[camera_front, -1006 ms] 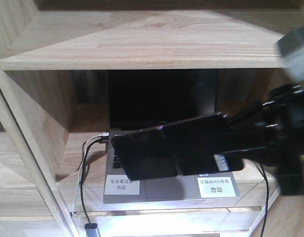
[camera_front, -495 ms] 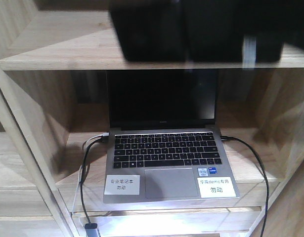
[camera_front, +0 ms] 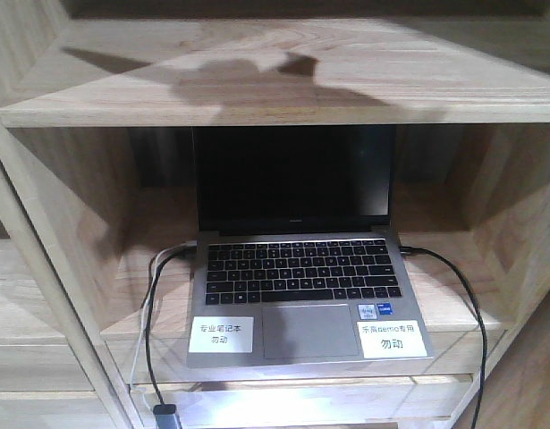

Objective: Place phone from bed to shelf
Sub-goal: 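Raise the right gripper and move the phone onto the upper shelf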

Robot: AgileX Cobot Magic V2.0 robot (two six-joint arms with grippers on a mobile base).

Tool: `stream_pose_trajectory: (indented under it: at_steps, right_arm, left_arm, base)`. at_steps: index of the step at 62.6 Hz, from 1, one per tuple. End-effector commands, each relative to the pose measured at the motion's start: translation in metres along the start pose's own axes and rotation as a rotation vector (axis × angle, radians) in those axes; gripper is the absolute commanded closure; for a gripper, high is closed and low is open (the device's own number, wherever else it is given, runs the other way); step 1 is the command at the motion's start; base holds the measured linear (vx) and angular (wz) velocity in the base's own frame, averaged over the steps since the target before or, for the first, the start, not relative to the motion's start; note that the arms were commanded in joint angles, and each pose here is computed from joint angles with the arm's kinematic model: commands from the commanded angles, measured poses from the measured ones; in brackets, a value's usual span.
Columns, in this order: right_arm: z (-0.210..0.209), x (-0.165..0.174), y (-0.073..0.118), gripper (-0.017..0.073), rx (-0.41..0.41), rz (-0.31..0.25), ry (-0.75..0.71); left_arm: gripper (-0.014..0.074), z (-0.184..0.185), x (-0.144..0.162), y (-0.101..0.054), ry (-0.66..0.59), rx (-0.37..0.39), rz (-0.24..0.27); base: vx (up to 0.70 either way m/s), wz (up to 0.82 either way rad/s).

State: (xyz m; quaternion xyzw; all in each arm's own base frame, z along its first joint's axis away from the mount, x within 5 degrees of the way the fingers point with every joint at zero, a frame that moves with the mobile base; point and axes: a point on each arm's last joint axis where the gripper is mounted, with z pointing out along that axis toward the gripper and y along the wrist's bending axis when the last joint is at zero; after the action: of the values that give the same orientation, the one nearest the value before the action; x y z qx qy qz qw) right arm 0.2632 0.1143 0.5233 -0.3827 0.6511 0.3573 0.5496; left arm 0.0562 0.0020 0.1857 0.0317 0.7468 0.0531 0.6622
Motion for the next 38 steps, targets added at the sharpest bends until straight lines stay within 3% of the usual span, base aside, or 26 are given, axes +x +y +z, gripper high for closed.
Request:
stream_pose_trajectory:
  at_steps: [1,9,20,38]
  right_arm:
    - [0.004,-0.021,-0.007,0.0561,-0.011,0.009,-0.138]
    - [0.023,-0.016,-0.029,0.0561,-0.038,0.046,-0.143]
    - [0.064,0.002,-0.040,0.0561,-0.081,0.075,-0.100]
    - [0.100,0.031,-0.067,0.0561,-0.054,0.115,-0.059]
  left_arm:
    - [0.0592,-0.003,-0.014,0.002,-0.107,-0.010,-0.014]
    - [0.0592,-0.003,-0.014,0.002,-0.107,-0.010,-0.014]
    - [0.0592,-0.003,-0.014,0.002,-0.107,-0.010,-0.014]
    - [0.0592,-0.003,-0.014,0.002,-0.107,-0.010,-0.014]
  base:
    - [0.00,0.00]
    - [0.00,0.00]
    - [0.00,0.00]
    - [0.00,0.00]
